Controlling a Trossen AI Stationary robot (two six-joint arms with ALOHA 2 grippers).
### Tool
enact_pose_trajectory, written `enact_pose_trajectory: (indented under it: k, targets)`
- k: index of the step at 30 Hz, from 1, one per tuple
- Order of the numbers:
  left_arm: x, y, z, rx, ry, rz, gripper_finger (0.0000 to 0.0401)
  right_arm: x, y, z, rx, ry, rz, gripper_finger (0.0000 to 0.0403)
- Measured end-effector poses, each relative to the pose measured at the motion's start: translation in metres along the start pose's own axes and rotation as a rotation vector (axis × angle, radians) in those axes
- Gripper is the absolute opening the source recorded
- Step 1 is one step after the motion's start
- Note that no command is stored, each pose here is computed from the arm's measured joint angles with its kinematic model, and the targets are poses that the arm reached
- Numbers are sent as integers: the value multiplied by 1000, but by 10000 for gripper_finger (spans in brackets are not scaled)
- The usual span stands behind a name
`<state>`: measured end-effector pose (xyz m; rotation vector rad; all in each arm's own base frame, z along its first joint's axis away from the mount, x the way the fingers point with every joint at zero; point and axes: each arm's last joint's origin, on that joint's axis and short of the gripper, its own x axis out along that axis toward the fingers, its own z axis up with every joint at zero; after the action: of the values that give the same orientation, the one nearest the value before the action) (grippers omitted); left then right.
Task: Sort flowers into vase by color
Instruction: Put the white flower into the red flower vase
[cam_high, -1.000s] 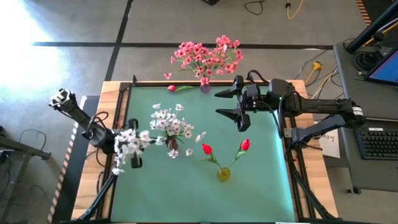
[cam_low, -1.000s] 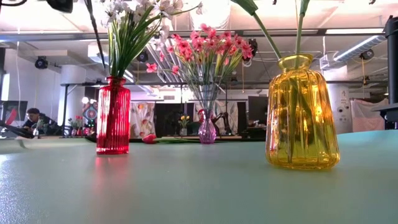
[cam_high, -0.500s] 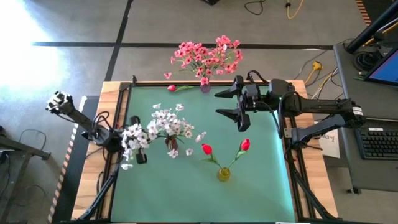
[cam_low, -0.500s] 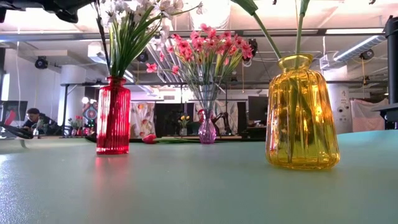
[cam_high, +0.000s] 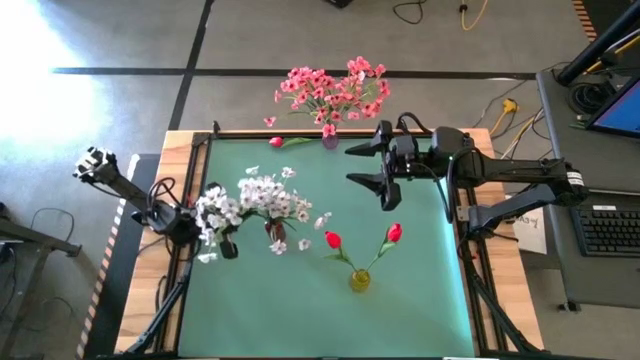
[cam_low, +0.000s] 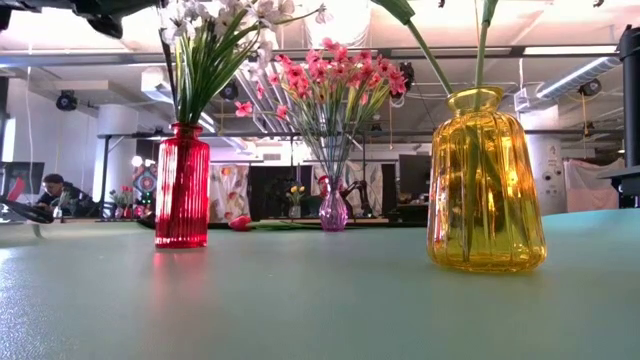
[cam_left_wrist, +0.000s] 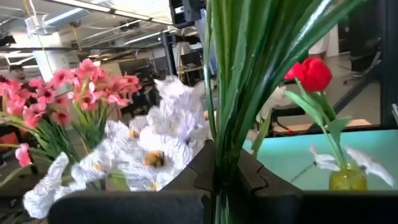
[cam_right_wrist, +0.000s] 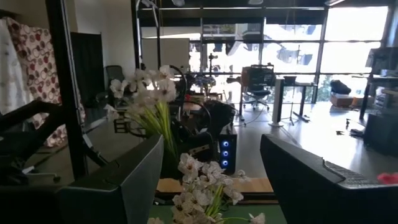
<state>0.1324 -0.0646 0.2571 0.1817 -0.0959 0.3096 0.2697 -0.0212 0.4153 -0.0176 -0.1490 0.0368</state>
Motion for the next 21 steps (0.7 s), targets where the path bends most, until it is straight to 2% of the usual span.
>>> enact_pose_trajectory:
  k: [7, 12, 21]
  targets:
    - [1, -1, 17, 3, 61, -39, 0, 0, -1, 0, -19, 1, -26, 263]
    - [3, 0, 27, -43, 143, -50, 0, 0, -1, 0, -28, 2, -26, 265]
    - [11, -10, 28, -76, 122, -67, 0, 0, -1, -2, -37, 17, -27, 261]
